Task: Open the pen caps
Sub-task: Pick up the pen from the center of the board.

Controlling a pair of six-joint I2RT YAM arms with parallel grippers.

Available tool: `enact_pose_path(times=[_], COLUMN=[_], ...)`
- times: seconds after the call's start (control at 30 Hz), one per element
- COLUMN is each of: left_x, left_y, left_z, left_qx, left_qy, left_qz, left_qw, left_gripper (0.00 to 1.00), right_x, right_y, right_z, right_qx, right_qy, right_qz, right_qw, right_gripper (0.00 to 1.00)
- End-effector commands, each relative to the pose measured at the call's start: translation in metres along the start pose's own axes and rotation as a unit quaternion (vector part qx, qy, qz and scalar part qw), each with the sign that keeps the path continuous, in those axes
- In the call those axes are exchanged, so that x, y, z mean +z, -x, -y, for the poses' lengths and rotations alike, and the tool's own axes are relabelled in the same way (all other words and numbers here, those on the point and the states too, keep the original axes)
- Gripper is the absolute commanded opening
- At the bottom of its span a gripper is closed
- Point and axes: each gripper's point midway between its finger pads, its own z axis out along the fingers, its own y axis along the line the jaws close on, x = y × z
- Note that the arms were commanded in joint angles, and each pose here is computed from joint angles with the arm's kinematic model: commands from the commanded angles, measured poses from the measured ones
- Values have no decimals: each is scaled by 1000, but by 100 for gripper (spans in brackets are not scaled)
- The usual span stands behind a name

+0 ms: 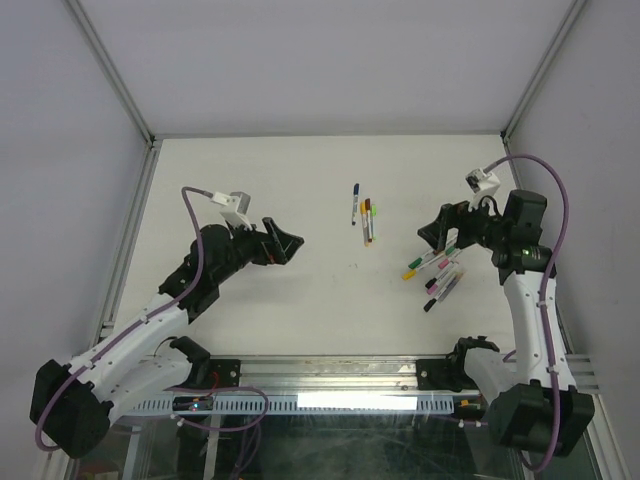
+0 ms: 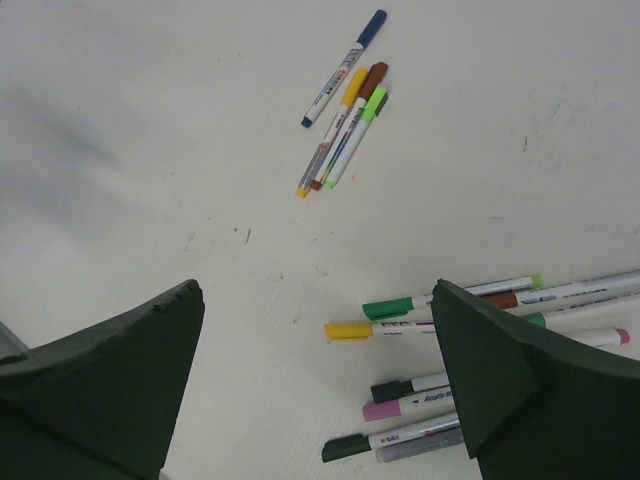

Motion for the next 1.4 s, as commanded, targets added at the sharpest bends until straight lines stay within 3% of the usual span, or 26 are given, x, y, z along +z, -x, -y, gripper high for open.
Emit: enact_pose_path(times=[0.0,0.27,0.6,0.8,1.07,1.37], left_x=[18,51,67,42,20,6], left_y=[1,-32,-43,-42,-38,-37], left_z=[2,-18,-29,-11,-13,-5], left_qx=[-13,-37,-43,-37,-27,-29], left_qy=[-13,11,35,-36,-32,-47], left_qz=[45,11,2,27,44,36], left_qw=[999,999,998,998,998,998], left_gripper=[99,99,98,99,99,99], right_x=[10,23,26,22,-17,-88], right_y=[1,-19,-26,-32,-31,-80], right_z=[-1,-5,30,46,109,176], right_qx=[-89,-98,-103,-108,-63,-38], right_qy=[49,93,9,-31,-227,-328], right_qz=[0,2,-35,-65,-91,-153], right_qw=[995,991,994,992,968,931], right_gripper=[100,100,100,100,100,99])
